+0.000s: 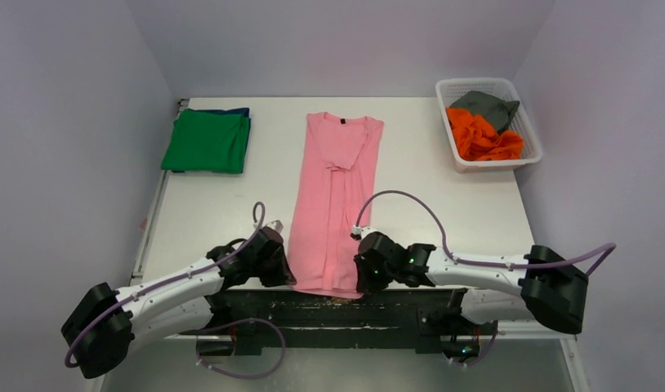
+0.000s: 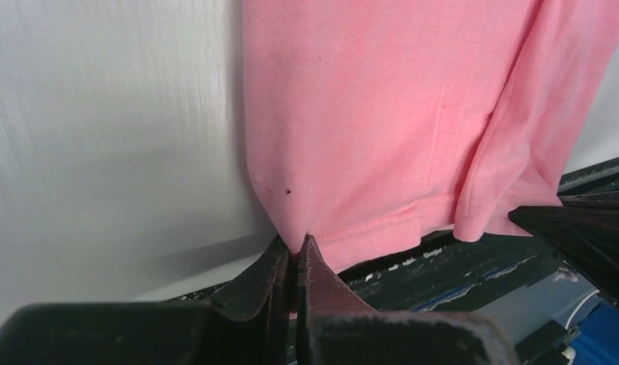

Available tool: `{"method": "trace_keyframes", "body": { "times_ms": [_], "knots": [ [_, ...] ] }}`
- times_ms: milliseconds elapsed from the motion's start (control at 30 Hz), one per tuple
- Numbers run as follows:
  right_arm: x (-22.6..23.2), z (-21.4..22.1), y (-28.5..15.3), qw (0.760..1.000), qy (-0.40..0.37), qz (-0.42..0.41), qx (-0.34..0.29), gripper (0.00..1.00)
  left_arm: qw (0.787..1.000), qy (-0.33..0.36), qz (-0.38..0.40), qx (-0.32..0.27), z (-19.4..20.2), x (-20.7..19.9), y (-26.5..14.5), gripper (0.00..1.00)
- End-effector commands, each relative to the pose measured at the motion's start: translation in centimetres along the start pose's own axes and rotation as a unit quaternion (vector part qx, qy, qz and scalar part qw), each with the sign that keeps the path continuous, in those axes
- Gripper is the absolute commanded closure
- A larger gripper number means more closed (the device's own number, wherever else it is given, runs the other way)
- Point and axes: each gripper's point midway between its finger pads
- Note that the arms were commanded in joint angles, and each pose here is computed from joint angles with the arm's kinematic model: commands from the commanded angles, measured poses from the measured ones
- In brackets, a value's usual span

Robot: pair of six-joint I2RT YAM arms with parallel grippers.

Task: Fold and stack the t-shirts
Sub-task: Grab the bottom of the folded rectangular tshirt with both arms, then fold the folded rectangular tshirt in 1/3 of the way

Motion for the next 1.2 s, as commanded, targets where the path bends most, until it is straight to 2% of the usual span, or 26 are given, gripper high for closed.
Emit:
{"method": "trace_keyframes", "body": {
  "times_ms": [0,167,233,367,567,767,967,1167],
  "knots": [
    [2.0,0.2,-1.9,0.998,0.010,-0.058,-0.023,1.00,0.999,-0.006,0.015,0.033,2.1,-0.1,-1.2,1.00],
    [2.9,-1.0,-3.0,0.995,0.009,-0.078,-0.054,1.00,0.997,0.009,0.076,0.023,1.5,-3.1,-2.8,1.00],
    [2.6,-2.3,-3.2,0.995,0.016,-0.061,-0.077,1.00,0.995,0.022,0.094,0.011,0.7,-4.8,-3.4,1.00],
    [0.6,-5.9,-4.4,0.992,0.029,0.003,-0.121,1.00,0.997,0.040,0.067,-0.029,-2.3,-7.0,-3.8,1.00],
    [-3.0,-12.9,-5.5,0.976,0.078,0.022,-0.203,1.00,0.996,0.031,0.066,-0.060,-8.3,-10.1,-3.6,1.00],
    [-6.7,-19.2,-5.7,0.966,0.096,0.062,-0.234,1.00,0.994,0.032,0.048,-0.096,-15.2,-13.1,-3.6,1.00],
    [-10.3,-23.6,-4.0,0.962,0.116,0.075,-0.234,1.00,0.997,0.014,0.031,-0.074,-20.1,-13.6,-0.9,1.00],
    [-14.4,-26.3,-3.1,0.955,0.146,0.109,-0.236,1.00,0.998,0.001,0.015,-0.067,-24.7,-13.8,1.5,1.00]
  ]
}}
Point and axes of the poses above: each gripper's point midway between its finger pads, its own y axis out along the fingers, its own x axis along the line the jaws close on, z = x × y, and after that the axes turned 9 degrees about -y, right-handed
